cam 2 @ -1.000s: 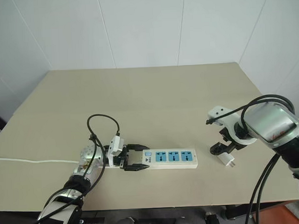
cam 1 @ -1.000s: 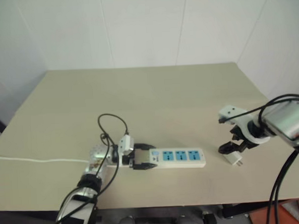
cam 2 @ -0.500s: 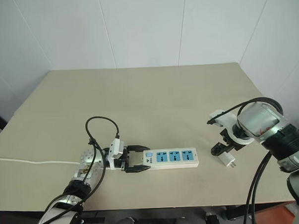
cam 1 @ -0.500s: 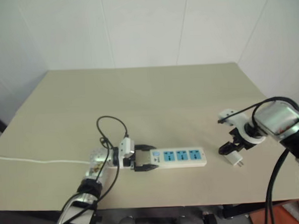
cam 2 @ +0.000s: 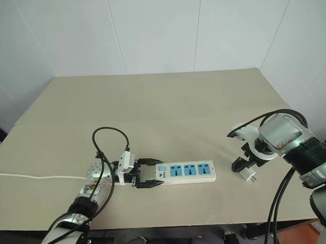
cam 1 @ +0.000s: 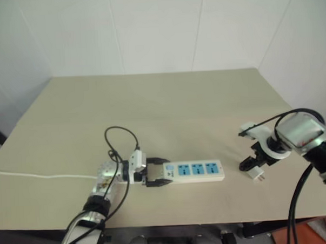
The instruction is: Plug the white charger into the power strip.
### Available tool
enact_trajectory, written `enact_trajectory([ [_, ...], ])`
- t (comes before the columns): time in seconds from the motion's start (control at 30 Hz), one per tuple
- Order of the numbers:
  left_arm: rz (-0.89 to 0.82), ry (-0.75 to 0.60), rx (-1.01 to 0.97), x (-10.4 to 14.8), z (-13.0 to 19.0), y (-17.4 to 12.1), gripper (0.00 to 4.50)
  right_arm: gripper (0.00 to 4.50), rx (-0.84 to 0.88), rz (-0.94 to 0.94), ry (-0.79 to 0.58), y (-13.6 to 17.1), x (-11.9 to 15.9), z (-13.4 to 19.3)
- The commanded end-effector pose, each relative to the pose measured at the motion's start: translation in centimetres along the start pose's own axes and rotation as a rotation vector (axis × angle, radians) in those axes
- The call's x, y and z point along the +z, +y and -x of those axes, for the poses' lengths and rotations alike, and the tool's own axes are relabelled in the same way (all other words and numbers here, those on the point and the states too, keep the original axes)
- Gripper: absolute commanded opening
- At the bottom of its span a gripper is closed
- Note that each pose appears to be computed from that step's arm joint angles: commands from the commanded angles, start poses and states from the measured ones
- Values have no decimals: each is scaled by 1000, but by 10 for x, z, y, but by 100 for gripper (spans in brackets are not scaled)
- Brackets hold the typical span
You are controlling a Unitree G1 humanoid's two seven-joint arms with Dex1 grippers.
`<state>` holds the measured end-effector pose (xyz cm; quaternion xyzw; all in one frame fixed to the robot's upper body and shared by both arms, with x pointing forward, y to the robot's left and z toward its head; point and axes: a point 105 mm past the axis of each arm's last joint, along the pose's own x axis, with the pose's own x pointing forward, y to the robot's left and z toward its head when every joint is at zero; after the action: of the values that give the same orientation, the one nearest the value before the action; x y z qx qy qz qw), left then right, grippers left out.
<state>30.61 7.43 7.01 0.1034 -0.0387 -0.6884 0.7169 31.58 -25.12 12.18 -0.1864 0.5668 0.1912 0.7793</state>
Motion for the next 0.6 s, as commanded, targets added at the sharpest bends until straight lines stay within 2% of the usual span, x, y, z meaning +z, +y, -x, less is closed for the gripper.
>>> enact_trajectory([
  [0.03, 43, 66, -60, -17, -3, -14, 319, 432, -12, -24, -29, -4, 2, 7],
  [0.1, 43, 68, -62, -17, -3, -14, 319, 393, -21, -31, -26, -5, 0, 5],
  [0.37, 36, 80, -61, -19, -1, -13, 319, 125, -19, -21, -58, -3, 8, 10],
  [0.4, 36, 79, -61, -19, -1, -13, 319, 112, -22, -14, -57, -3, 8, 10],
  [0.6, 34, 83, -60, -19, 1, -12, 319, 112, -49, 40, -75, -2, 12, 23],
])
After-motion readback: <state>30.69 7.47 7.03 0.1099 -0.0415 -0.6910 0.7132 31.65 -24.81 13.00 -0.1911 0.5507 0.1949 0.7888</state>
